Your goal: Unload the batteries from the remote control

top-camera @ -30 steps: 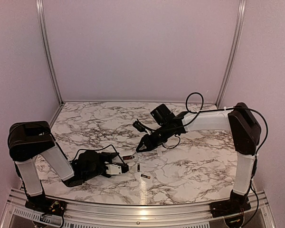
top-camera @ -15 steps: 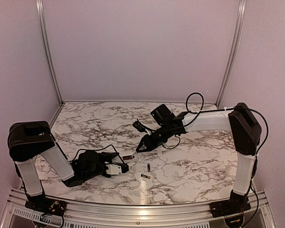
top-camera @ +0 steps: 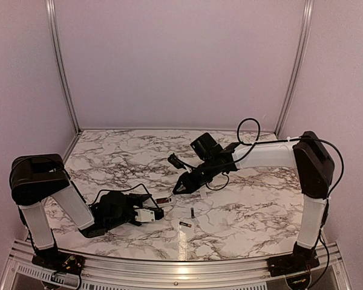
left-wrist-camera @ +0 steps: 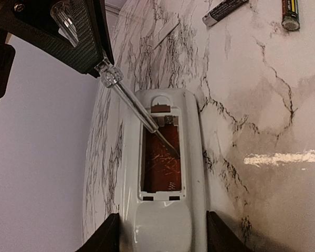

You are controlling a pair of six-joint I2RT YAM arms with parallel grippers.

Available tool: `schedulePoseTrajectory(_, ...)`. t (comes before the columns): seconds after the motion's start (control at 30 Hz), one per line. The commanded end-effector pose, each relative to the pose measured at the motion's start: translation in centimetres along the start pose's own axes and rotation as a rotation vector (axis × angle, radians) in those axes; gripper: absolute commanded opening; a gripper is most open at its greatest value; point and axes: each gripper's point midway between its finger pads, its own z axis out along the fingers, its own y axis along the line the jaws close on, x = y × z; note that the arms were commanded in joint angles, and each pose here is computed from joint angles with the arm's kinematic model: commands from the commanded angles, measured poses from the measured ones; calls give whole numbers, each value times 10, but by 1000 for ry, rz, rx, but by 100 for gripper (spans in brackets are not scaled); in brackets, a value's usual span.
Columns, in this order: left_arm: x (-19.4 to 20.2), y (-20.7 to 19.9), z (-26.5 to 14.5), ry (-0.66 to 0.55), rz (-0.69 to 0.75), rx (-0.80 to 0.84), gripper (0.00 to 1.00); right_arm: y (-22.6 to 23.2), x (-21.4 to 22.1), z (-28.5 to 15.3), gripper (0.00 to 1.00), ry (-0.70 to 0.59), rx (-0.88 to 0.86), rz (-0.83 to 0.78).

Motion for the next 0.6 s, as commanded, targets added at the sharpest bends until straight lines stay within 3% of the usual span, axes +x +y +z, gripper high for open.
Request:
schedulePoseTrajectory(0.0, -40, 17, -5, -158, -30, -30, 0, -13, 5, 9, 0, -2, 87, -50)
schedulePoseTrajectory(0.23, -41, 19, -6, -162, -43, -31, 0, -4, -4, 2, 0, -31, 105, -107)
schedulePoseTrajectory(0.57, -40, 23, -6, -157, -69, -47, 0, 16, -25, -51, 0, -131, 172, -167)
